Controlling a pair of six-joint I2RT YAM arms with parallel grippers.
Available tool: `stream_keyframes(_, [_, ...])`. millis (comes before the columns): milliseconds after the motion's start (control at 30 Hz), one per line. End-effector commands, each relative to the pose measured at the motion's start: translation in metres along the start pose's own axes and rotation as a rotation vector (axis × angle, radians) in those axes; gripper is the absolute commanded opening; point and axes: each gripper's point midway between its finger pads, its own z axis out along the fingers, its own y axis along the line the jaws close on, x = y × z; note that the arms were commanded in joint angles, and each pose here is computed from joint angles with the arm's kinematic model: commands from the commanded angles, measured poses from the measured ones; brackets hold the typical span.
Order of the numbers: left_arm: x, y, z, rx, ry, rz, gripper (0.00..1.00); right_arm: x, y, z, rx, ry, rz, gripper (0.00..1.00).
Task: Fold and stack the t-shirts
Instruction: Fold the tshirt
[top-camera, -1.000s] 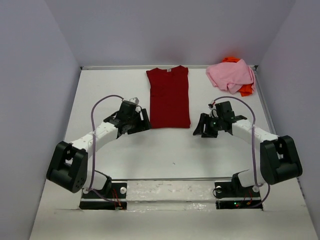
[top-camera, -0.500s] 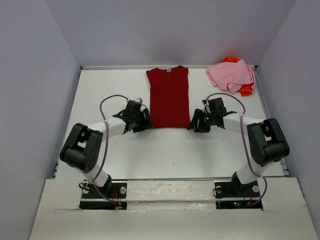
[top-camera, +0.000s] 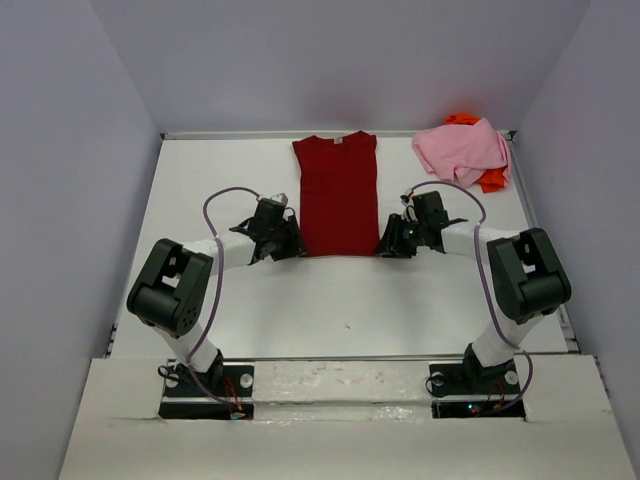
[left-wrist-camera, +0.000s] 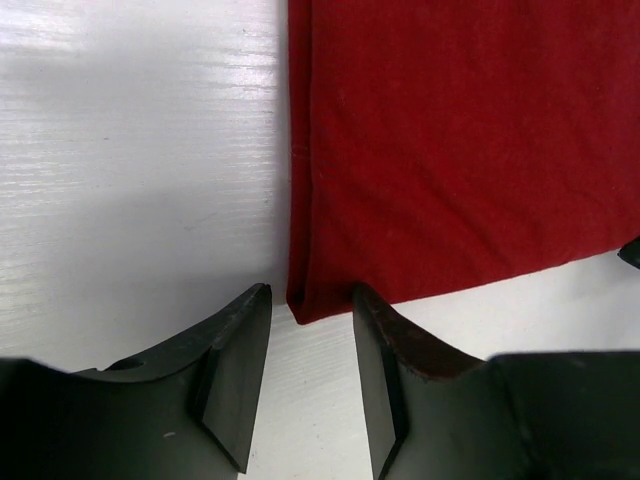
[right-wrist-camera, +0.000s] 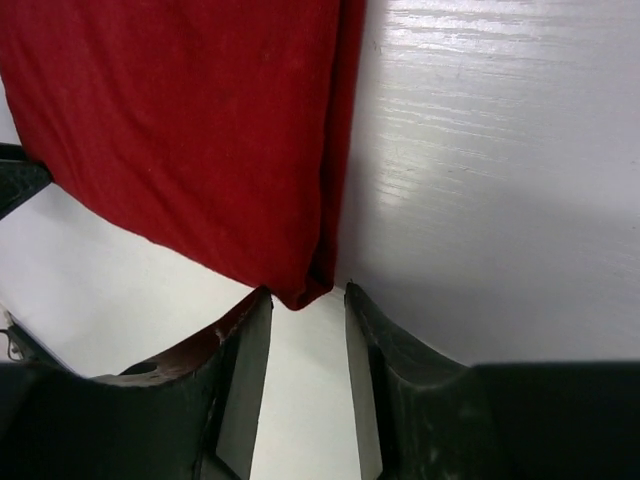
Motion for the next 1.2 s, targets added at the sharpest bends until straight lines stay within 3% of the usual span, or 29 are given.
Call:
stream_keyframes(0, [-0.004, -0.004, 0.004, 0.013, -0.009, 0.022, 0.5, -0.009, 0.003, 0.007, -0.011, -0.038, -0.031, 0.39])
stream_keyframes(67, [-0.003, -0.003, 0.007, 0.01, -0.005, 0.027, 0.47, -0.004, 0.005, 0.011, -0.017, -0.025, -0.034, 0.29])
stream_keyframes(200, [-0.001, -0.003, 0.011, 0.015, 0.006, 0.029, 0.42, -0.004, 0.003, 0.015, -0.016, -0.023, -0.028, 0.27])
stream_keyframes(333, [-0.001, -0.004, 0.011, 0.019, 0.005, 0.028, 0.31, -0.006, 0.002, 0.016, -0.009, -0.03, -0.033, 0.16])
stream_keyframes(400, [-0.001, -0.003, 0.011, 0.016, 0.007, 0.029, 0.21, -0.008, 0.001, 0.017, -0.003, -0.032, -0.034, 0.03])
stream_keyframes(433, [0.0, -0.002, 0.011, 0.016, 0.007, 0.03, 0.18, -0.008, 0.001, 0.017, -0.002, -0.032, -0.033, 0.0])
stream_keyframes(467, [-0.001, -0.003, 0.011, 0.017, 0.006, 0.032, 0.07, -0.008, 0.0, 0.017, -0.001, -0.031, -0.032, 0.0])
stream_keyframes(533, [0.0, -0.002, 0.01, 0.017, 0.008, 0.035, 0.0, -0.008, 0.001, 0.017, -0.003, -0.034, -0.03, 0.0])
stream_keyframes(767, [0.015, 0.001, -0.002, 0.01, 0.007, 0.027, 0.0, 0.013, 0.001, 0.008, 0.004, -0.02, -0.022, 0.0])
stream_keyframes(1167, [0.073, -0.007, -0.032, 0.028, 0.022, 0.012, 0.0, 0.074, -0.001, -0.025, -0.001, -0.023, 0.005, 0.0])
